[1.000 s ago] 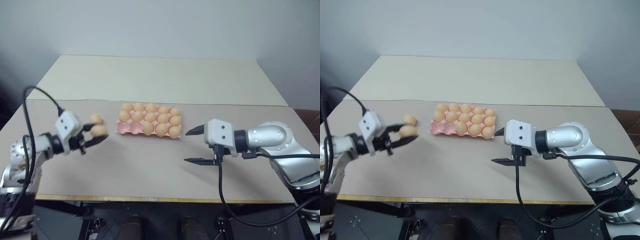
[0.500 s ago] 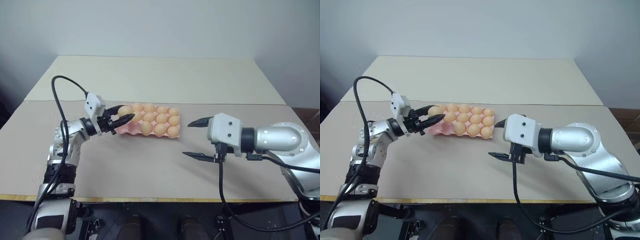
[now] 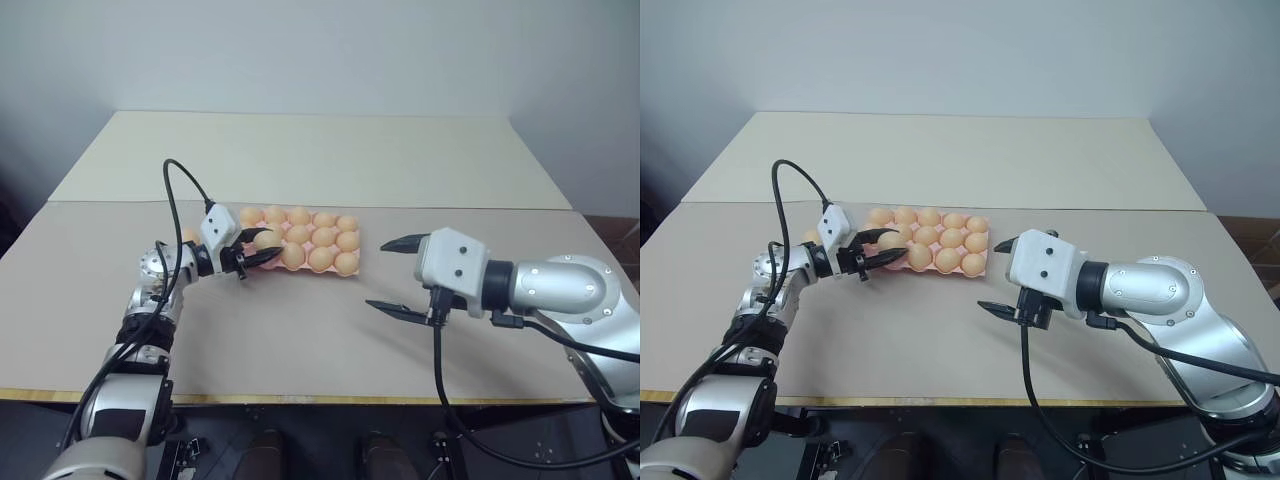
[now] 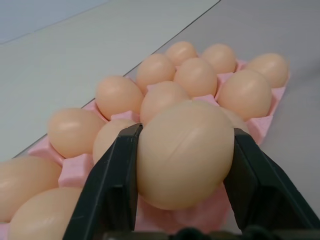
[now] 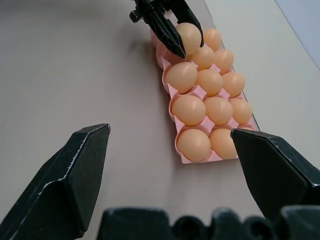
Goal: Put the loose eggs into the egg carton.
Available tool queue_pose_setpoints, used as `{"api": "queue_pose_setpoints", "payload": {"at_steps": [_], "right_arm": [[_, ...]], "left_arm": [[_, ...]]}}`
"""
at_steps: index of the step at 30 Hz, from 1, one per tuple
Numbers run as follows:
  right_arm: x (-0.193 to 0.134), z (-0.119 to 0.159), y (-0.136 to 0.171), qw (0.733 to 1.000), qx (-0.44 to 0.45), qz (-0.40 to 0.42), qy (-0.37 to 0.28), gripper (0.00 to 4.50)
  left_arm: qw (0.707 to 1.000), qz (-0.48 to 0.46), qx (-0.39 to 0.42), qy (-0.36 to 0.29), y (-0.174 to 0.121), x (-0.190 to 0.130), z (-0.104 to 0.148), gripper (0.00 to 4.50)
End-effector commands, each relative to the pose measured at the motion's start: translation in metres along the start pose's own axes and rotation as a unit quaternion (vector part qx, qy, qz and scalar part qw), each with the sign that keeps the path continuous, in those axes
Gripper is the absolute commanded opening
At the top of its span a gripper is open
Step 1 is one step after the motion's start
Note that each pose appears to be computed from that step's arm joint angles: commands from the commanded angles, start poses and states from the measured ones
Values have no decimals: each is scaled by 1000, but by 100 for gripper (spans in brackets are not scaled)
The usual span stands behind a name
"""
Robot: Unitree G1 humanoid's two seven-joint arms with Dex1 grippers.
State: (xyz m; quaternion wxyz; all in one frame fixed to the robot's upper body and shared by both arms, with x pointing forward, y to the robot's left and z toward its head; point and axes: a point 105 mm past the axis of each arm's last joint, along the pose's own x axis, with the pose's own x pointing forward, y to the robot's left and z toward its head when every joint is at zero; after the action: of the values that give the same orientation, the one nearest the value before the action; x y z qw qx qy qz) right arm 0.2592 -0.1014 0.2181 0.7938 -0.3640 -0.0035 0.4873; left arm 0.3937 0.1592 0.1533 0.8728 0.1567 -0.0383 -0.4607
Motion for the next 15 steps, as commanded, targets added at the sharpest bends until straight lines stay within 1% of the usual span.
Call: {"api": "queue_pose_setpoints", "payload": {"at_steps": [1,2,3,4,7,10,15], "right_arm": [[-6,8,-2,1000,-18,-14,-7,450],[-5,7,-3,1000,-18,-14,-7,450],[-4,7,-3,1000,-19,-13,-7,450],[-4,6,-3,1000,-20,-12,-7,450],[-3,6,-4,1000,-21,-10,-6,450],[-2,5,-3,1000,-22,-7,-6,450],[-3,5,-3,1000,-22,-1,-7,450]], "left_arm": [[999,2,23,-25,7,-6,16,359],[999,-3,23,-27,5,-8,17,386],[999,-3,22,-31,5,-9,17,424],[999,-2,21,-33,4,-9,18,448],[999,1,23,-42,3,-12,20,448],[998,9,25,-55,3,-19,28,448],[997,16,39,-57,1,-45,38,448]]}}
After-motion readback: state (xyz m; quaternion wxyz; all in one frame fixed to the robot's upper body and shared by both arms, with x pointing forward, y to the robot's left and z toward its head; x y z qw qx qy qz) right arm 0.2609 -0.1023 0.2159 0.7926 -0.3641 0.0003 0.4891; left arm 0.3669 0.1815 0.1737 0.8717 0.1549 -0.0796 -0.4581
